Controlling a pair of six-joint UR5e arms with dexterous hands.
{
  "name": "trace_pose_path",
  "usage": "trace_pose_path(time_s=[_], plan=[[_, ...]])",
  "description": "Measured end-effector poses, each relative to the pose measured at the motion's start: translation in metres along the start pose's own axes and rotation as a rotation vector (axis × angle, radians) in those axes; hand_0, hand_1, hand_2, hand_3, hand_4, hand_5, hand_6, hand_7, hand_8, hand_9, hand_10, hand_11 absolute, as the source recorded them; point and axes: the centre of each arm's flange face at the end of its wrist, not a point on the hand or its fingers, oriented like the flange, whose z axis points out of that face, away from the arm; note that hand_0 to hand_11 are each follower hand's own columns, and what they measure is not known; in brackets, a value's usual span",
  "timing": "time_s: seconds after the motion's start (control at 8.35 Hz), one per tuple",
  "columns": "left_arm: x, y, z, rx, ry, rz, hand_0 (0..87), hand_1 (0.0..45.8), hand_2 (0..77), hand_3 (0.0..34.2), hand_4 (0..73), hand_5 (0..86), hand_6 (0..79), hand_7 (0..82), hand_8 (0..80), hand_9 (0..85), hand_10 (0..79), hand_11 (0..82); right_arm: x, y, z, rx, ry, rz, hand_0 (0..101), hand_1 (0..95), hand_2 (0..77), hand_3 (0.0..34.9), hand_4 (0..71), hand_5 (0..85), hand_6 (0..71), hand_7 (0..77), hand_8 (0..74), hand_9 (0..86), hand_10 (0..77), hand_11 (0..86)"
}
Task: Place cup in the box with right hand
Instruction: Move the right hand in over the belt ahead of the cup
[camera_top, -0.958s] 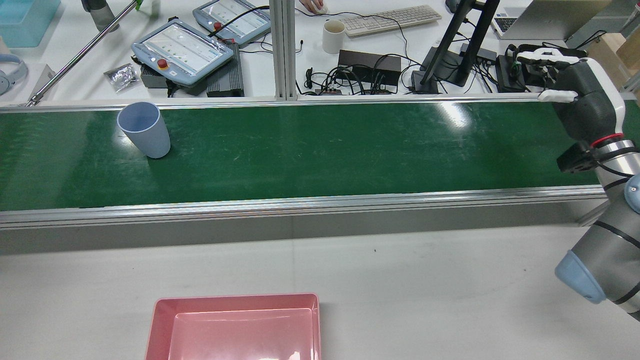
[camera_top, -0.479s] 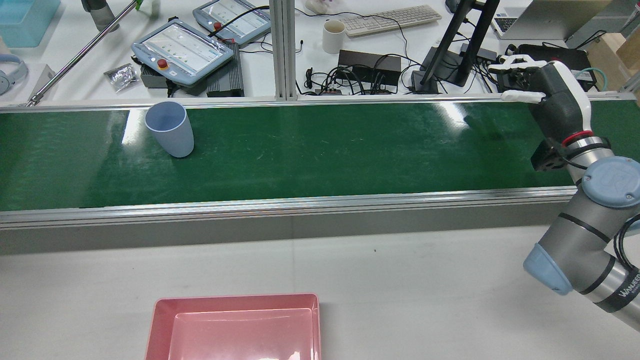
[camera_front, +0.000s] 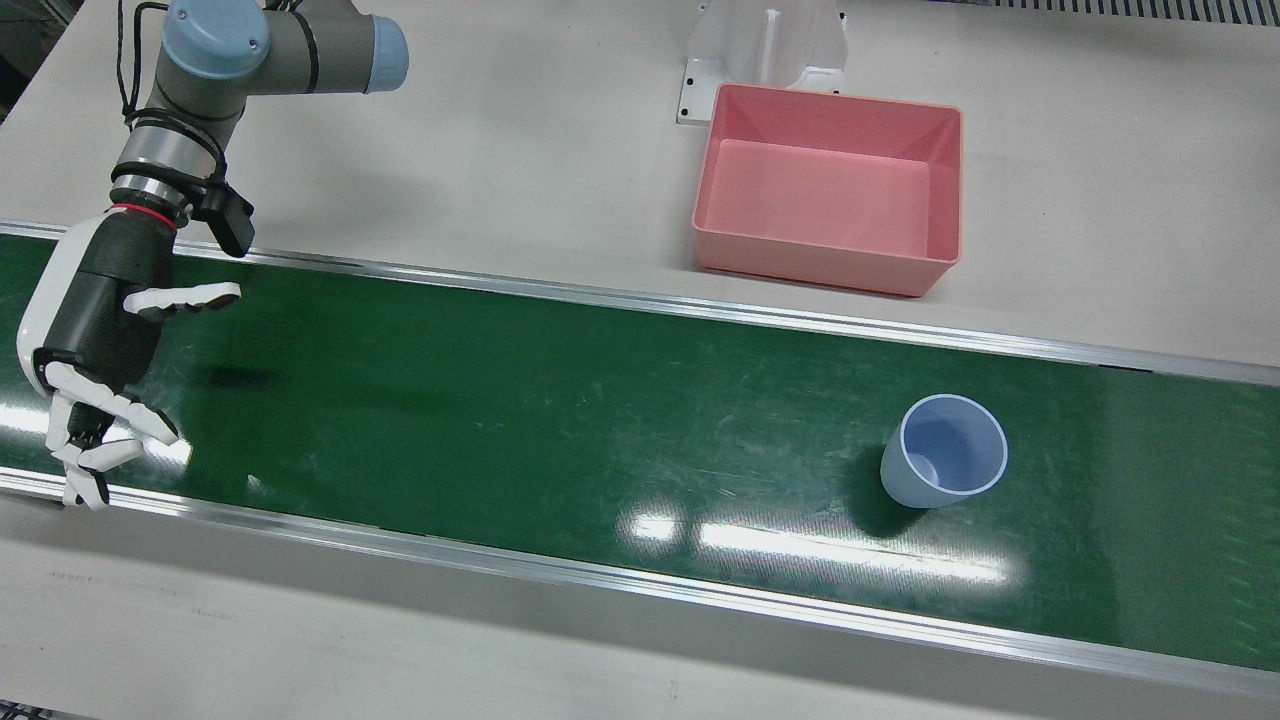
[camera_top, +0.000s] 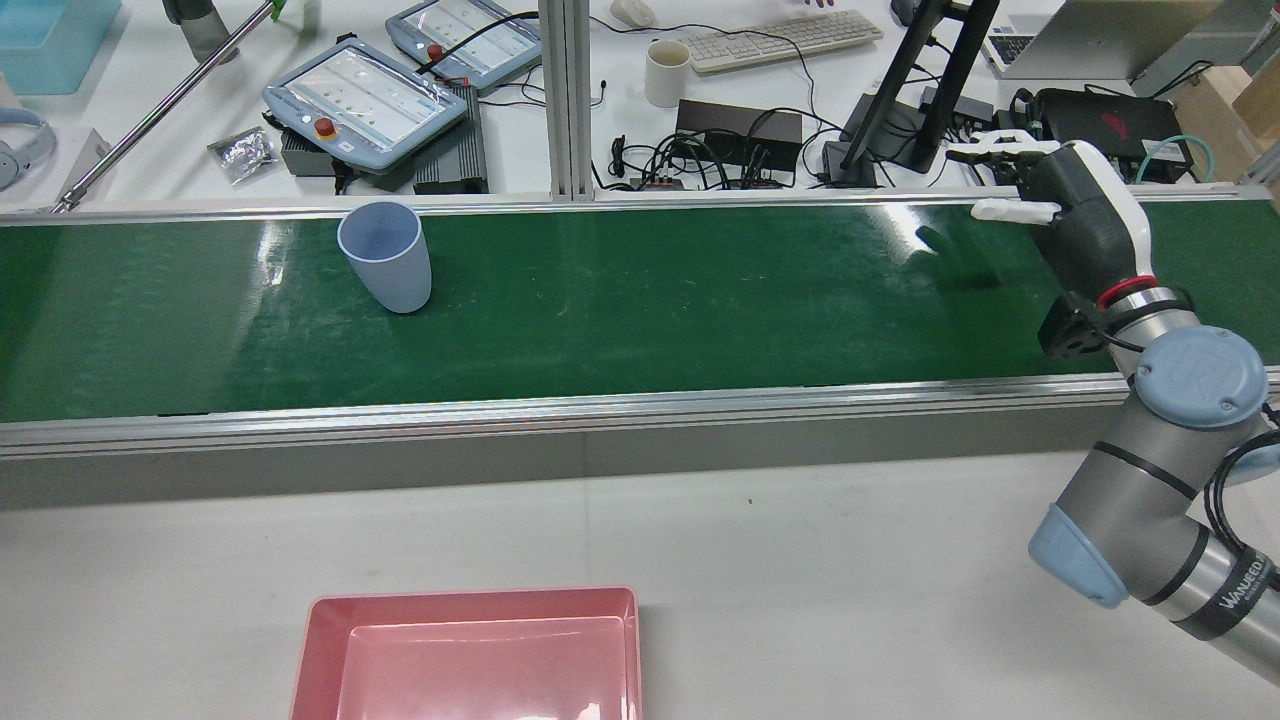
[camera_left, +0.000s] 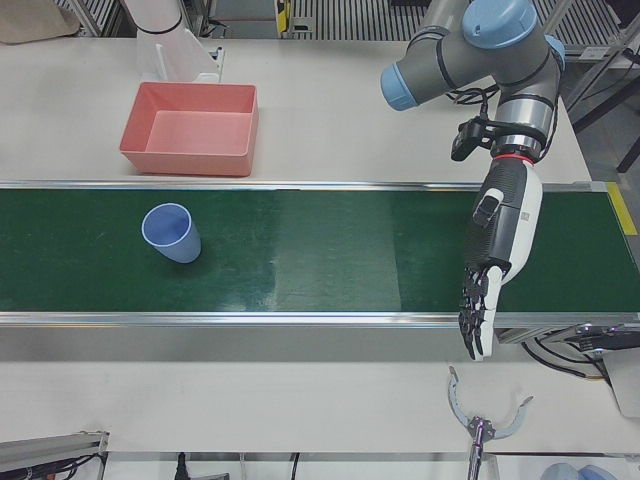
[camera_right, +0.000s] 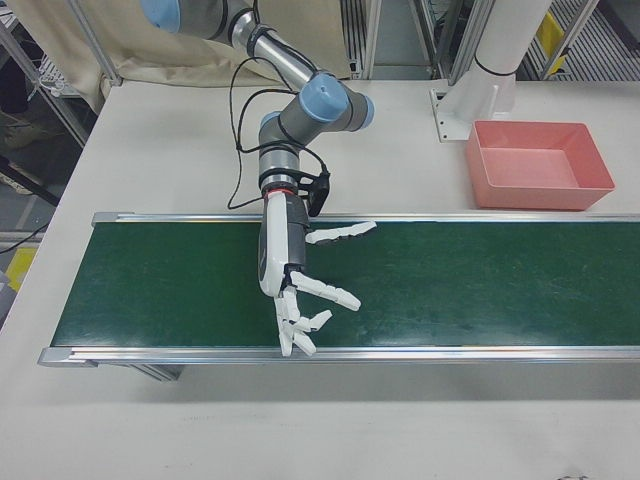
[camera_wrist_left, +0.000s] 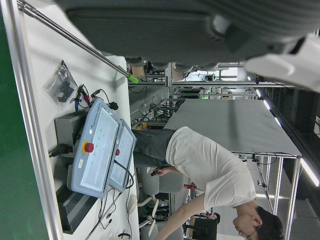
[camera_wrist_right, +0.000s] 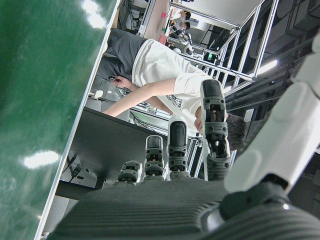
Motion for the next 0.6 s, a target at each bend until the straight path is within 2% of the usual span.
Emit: trace_pose_path(time_s=[0.12, 0.24, 0.36, 0.6], plan=[[0.0002, 0.0000, -0.0001, 0.000, 0.000, 0.000, 0.0, 0.5, 0.5, 0.0, 0.0, 0.0, 0.0, 0.0, 0.0, 0.0, 0.0, 0.0, 0.0001, 0.0017, -0.0018, -0.003, 0.002, 0.004, 46, 1.1, 2.7, 0.0, 42.5, 1.6, 13.1, 60.0, 8.7, 22.4, 4.4, 7.6], [0.0004, 0.0000, -0.0002, 0.000, 0.001, 0.000, 0.0, 0.5, 0.5, 0.0, 0.0, 0.0, 0.0, 0.0, 0.0, 0.0, 0.0, 0.0, -0.0008, 0.0026, -0.0034, -0.005, 0.002, 0.006, 46, 1.1, 1.6, 0.0, 38.7, 1.6, 12.0, 54.5, 8.7, 19.1, 4.4, 7.6], [0.0005, 0.0000, -0.0002, 0.000, 0.001, 0.000, 0.0, 0.5, 0.5, 0.0, 0.0, 0.0, 0.0, 0.0, 0.0, 0.0, 0.0, 0.0, -0.0001, 0.0038, -0.0048, -0.008, 0.005, 0.007, 46, 1.1, 1.6, 0.0, 33.3, 1.6, 12.0, 52.9, 8.7, 20.2, 4.9, 7.6], [0.0002, 0.0000, 0.0000, 0.000, 0.000, 0.000, 0.0, 0.5, 0.5, 0.0, 0.0, 0.0, 0.0, 0.0, 0.0, 0.0, 0.0, 0.0, 0.0087, 0.0062, -0.0080, -0.012, 0.023, 0.005, 46, 1.1, 1.1, 0.0, 31.1, 2.2, 12.0, 52.4, 8.7, 20.2, 4.9, 7.6]])
